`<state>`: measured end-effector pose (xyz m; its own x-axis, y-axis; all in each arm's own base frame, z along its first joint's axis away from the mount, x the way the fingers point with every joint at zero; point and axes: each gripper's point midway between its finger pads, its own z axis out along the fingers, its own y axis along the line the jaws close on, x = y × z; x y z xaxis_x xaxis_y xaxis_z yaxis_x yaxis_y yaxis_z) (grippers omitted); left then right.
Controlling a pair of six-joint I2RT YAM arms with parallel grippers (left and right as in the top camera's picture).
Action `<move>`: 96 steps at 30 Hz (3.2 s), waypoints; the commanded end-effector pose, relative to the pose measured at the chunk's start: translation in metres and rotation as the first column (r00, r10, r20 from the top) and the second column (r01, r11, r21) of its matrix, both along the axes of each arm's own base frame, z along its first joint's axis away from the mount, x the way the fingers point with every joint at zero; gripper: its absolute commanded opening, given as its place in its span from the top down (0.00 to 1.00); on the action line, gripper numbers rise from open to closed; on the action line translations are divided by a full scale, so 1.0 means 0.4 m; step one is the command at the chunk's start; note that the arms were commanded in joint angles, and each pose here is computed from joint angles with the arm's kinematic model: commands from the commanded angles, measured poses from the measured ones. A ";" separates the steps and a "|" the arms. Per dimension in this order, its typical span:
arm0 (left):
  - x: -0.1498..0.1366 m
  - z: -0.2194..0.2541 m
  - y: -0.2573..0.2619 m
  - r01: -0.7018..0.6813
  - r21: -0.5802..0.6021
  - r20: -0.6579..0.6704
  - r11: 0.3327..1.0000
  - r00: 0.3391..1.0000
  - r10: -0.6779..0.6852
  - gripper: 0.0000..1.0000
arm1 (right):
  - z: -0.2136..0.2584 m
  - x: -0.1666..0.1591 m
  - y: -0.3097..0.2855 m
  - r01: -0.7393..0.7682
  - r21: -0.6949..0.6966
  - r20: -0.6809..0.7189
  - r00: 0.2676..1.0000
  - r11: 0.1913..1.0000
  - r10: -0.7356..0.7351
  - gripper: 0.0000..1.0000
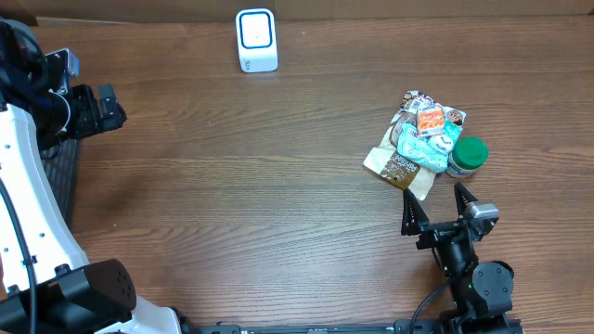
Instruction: Scan the item barcode
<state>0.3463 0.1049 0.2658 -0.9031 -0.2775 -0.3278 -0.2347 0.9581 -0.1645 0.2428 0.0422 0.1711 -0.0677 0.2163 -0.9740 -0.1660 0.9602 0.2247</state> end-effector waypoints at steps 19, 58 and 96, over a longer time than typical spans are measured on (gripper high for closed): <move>0.002 0.001 0.001 0.017 0.007 0.004 1.000 1.000 -0.017 0.00 | -0.004 0.001 -0.003 0.006 -0.007 0.006 1.000 1.000 -0.006 0.00; -0.176 0.271 -0.355 0.377 0.151 0.325 0.914 0.854 -0.406 0.00 | -0.004 0.001 -0.003 0.006 -0.006 0.006 1.000 1.000 -0.006 0.00; -0.219 0.097 -0.418 0.188 0.473 0.834 0.861 0.219 -0.506 0.00 | -0.004 0.001 -0.003 0.006 -0.007 0.006 1.000 1.000 -0.006 0.00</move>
